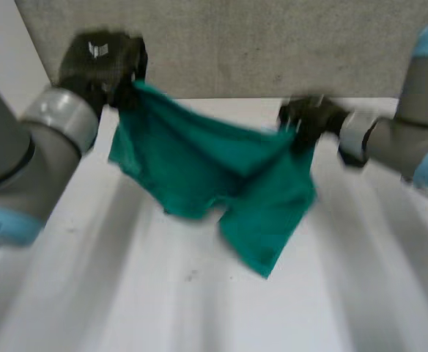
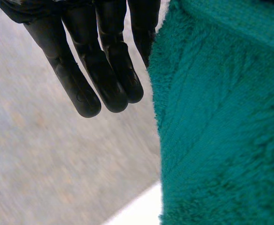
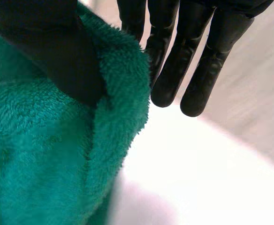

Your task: Fold the towel.

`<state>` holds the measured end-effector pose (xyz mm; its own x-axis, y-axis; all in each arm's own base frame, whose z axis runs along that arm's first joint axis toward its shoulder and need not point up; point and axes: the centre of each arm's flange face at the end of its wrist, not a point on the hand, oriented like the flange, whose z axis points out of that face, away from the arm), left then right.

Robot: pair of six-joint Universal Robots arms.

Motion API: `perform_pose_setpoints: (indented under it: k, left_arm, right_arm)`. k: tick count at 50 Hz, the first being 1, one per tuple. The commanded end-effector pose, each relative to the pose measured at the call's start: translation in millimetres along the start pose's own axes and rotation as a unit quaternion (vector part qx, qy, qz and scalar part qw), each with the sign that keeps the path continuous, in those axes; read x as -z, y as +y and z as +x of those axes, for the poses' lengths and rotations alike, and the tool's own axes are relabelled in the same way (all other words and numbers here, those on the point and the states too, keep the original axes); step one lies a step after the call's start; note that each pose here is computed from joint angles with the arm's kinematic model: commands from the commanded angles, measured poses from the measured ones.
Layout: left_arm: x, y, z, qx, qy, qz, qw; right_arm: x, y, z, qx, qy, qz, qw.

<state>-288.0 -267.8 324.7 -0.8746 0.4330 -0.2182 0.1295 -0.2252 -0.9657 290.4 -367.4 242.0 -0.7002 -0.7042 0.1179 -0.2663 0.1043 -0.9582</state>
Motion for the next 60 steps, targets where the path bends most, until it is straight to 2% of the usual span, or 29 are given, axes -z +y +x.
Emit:
perform_pose_setpoints:
  k: [1, 3, 5, 6, 7, 11, 14, 19, 20, 24, 33, 42, 47, 56, 60]
  left_arm:
    - [-52, -85, -29, -0.027, -0.081, 0.213, 0.973]
    - [-54, -97, -38, -0.025, -0.110, 0.254, 0.961]
    - [-56, -101, -49, -0.022, -0.142, 0.286, 0.947]
    - [-57, -96, -49, -0.021, -0.144, 0.283, 0.948]
    - [-57, -89, -48, -0.022, -0.142, 0.273, 0.951]
    - [-55, -44, -41, -0.024, -0.130, 0.206, 0.970]
    - [-49, -2, -34, -0.025, -0.119, 0.144, 0.982]
    - [-33, 66, -22, -0.028, -0.097, 0.042, 0.994]
    - [-27, 87, -17, -0.029, -0.088, 0.012, 0.996]
    - [-9, 123, -7, -0.030, -0.067, -0.047, 0.996]
    - [16, 146, 2, -0.030, -0.048, -0.097, 0.994]
    - [31, 139, -2, -0.030, -0.050, -0.103, 0.993]
    - [35, 136, -6, -0.030, -0.056, -0.106, 0.992]
    - [41, 129, -8, -0.028, -0.059, -0.103, 0.993]
    - [43, 120, -7, -0.027, -0.057, -0.096, 0.993]
  right_arm:
    - [57, -142, 40, 0.018, 0.174, 0.329, 0.928]
    - [76, -155, 34, 0.034, 0.180, 0.367, 0.912]
    - [85, -155, 27, 0.040, 0.170, 0.364, 0.915]
    - [87, -152, 23, 0.040, 0.163, 0.358, 0.919]
    - [84, -140, 14, 0.039, 0.145, 0.336, 0.930]
    - [76, -105, 2, 0.039, 0.121, 0.269, 0.955]
    - [73, -82, -5, 0.049, 0.116, 0.219, 0.968]
    - [50, -16, -21, 0.073, 0.092, 0.105, 0.988]
    - [46, -6, -26, 0.073, 0.084, 0.090, 0.990]
    - [34, 39, -44, 0.063, 0.053, 0.020, 0.996]
    - [44, 97, -65, 0.027, 0.013, -0.093, 0.995]
    - [81, 100, -85, 0.038, -0.015, -0.149, 0.988]
    - [101, 74, -81, 0.055, -0.009, -0.138, 0.989]
    - [94, 34, -70, 0.086, 0.008, -0.070, 0.994]
    - [78, 37, -66, 0.123, 0.001, -0.067, 0.990]
